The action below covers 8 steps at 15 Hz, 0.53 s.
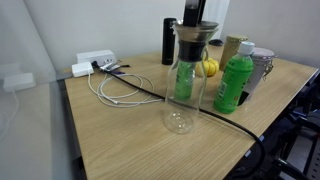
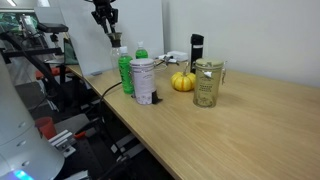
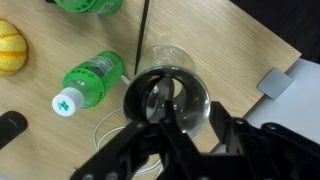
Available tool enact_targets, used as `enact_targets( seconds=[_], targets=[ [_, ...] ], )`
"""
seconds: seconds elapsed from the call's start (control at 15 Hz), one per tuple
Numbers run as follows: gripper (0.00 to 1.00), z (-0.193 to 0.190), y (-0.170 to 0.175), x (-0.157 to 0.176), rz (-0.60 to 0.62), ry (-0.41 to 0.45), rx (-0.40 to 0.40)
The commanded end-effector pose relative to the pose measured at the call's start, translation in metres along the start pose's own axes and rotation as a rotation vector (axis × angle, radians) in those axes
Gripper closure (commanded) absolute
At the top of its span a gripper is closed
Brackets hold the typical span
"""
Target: Remove the silver ring from the filter
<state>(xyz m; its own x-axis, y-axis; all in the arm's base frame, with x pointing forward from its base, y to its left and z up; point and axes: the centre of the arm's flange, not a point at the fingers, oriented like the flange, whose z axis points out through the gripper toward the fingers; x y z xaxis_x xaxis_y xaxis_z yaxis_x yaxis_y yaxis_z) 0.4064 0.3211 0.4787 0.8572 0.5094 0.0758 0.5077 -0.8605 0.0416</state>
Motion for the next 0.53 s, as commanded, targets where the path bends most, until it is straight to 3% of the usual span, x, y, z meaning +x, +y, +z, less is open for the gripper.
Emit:
enact_targets(
  seconds=[0.0, 0.47],
  targets=[
    [0.63, 0.0031, 0.0071, -0.0014, 0.037, 0.007, -0.004],
    [0.58, 0.0042, 0.014, -0.0021, 0.062, 0.009, 0.002]
  ],
)
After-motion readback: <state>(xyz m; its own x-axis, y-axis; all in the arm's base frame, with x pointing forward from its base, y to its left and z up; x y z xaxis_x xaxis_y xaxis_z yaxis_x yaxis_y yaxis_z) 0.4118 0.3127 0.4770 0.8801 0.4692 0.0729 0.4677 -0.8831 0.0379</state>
